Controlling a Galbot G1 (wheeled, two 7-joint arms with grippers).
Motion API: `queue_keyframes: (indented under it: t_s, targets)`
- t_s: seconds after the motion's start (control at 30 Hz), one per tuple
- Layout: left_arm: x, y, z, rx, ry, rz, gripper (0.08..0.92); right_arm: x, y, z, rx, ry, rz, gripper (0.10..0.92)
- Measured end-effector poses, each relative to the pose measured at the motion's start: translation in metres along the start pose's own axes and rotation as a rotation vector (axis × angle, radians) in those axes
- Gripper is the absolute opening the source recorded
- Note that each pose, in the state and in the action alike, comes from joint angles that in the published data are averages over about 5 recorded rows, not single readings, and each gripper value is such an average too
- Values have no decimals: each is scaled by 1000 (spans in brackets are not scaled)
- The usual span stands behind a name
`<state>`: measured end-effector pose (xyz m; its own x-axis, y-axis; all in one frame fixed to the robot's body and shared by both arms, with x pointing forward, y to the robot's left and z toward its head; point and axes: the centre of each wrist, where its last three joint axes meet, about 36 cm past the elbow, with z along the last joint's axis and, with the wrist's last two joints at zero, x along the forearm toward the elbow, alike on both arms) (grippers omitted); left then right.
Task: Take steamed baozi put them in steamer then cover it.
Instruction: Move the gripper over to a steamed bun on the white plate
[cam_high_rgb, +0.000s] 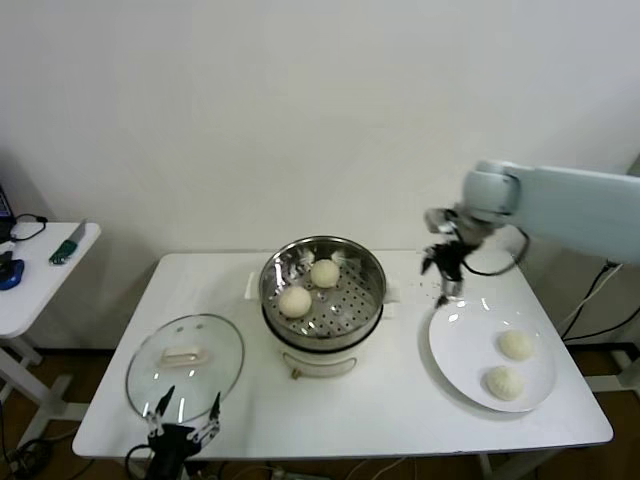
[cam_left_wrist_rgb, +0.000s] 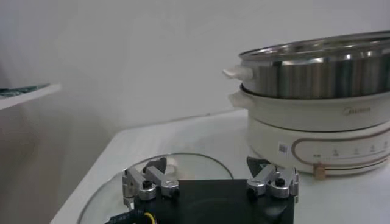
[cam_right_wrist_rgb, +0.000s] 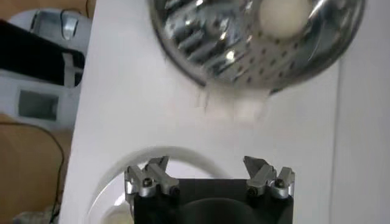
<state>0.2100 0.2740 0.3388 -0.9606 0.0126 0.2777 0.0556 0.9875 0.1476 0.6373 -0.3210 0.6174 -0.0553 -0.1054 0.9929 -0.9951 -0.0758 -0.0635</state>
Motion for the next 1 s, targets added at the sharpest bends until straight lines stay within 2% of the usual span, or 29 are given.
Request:
queue_keyframes:
  t_s: [0.4,1.0]
  targets:
    - [7,1,2,-11,23,-15,823,-67,53,75,-44,68,-65,823]
    - [9,-3,6,-32,32,-32,823,-131,80,107,-46,125,-120,823]
